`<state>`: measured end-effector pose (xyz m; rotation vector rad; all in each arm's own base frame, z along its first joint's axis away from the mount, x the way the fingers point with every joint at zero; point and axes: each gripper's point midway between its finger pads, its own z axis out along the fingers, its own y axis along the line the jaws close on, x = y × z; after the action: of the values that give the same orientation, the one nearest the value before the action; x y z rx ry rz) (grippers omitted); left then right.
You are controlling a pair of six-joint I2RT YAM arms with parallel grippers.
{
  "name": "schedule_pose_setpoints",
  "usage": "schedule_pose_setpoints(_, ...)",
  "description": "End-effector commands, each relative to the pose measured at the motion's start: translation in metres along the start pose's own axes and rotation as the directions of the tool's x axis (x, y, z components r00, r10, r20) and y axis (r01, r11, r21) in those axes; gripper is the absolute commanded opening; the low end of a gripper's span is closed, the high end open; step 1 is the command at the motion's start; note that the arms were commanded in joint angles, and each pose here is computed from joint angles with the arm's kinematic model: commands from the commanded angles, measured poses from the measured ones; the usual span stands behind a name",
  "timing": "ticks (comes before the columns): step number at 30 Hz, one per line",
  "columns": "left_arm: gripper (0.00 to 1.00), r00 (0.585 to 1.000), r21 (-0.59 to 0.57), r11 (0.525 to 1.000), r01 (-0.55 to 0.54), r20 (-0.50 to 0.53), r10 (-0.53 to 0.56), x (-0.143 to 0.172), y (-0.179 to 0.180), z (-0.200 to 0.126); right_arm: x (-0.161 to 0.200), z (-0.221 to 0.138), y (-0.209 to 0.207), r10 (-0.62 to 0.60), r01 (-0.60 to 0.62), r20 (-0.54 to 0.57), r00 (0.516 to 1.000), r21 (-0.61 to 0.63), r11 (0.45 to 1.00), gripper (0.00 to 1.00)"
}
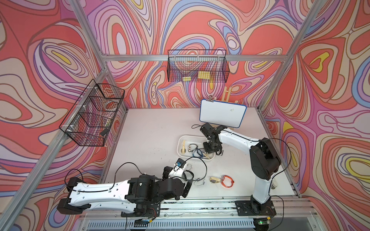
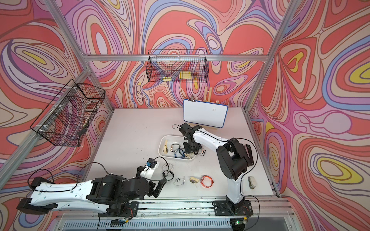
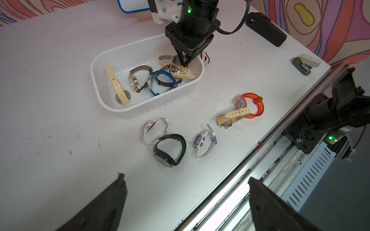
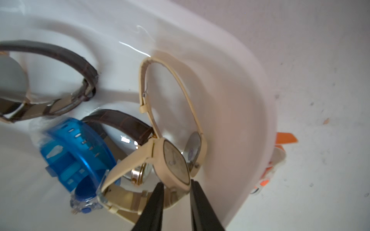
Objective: Put the watch into the storage box
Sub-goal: Place the watch in the storage box, then pick up the watch at the center of the board.
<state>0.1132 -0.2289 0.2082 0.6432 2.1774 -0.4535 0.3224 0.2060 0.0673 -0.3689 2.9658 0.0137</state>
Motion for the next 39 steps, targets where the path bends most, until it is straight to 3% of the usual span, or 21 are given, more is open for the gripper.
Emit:
schedule_pose_setpoints(1,1.0,1.0,0.004,1.0,-0.009,0.007,0.009,-0.005,-0.002,-0.003,-0.009,-0.034,0.004,0.003,0.0,0.067,0.998,-0.043,0.999,0.37)
schedule_pose_setpoints(9,1.0,1.0,0.009,1.0,-0.017,0.001,0.017,-0.006,-0.007,0.0,-0.01,-0.089,0.005,0.031,-0.008,0.189,0.981,-0.118,0.993,0.42)
schedule_pose_setpoints(12,1.0,1.0,0.036,0.999,-0.025,-0.002,0.025,-0.01,-0.017,0.002,0.002,-0.117,0.004,0.059,-0.014,0.255,0.965,-0.174,0.985,0.59)
schedule_pose_setpoints(13,1.0,0.999,0.058,0.998,-0.033,-0.007,0.033,-0.011,-0.024,0.003,0.01,-0.127,0.003,0.078,-0.02,0.282,0.956,-0.203,0.979,0.75)
schedule_pose_setpoints(15,1.0,0.998,0.108,0.993,-0.048,-0.021,0.051,-0.013,-0.04,0.006,0.029,-0.141,-0.001,0.127,-0.042,0.323,0.938,-0.256,0.966,0.97)
schedule_pose_setpoints(16,1.0,0.998,0.129,0.99,-0.054,-0.033,0.059,-0.013,-0.048,0.009,0.042,-0.145,-0.004,0.155,-0.059,0.332,0.93,-0.282,0.958,0.98)
schedule_pose_setpoints(24,1.0,0.974,0.235,0.972,-0.026,-0.214,0.078,0.006,-0.097,0.048,0.138,-0.122,-0.034,0.319,-0.243,0.216,0.923,-0.318,0.916,0.98)
schedule_pose_setpoints(30,1.0,0.973,0.347,0.938,0.001,-0.215,0.079,0.009,-0.124,0.061,0.179,-0.089,-0.032,0.366,-0.318,0.085,0.927,-0.341,0.885,0.98)
schedule_pose_setpoints(36,1.0,0.968,0.304,0.952,-0.016,-0.233,0.091,0.015,-0.116,0.065,0.215,-0.065,-0.05,0.386,-0.381,-0.019,0.922,-0.214,0.899,0.79)
schedule_pose_setpoints(39,1.0,0.97,0.307,0.952,-0.014,-0.226,0.088,0.013,-0.115,0.062,0.213,-0.06,-0.055,0.42,-0.417,-0.019,0.907,-0.177,0.892,0.58)
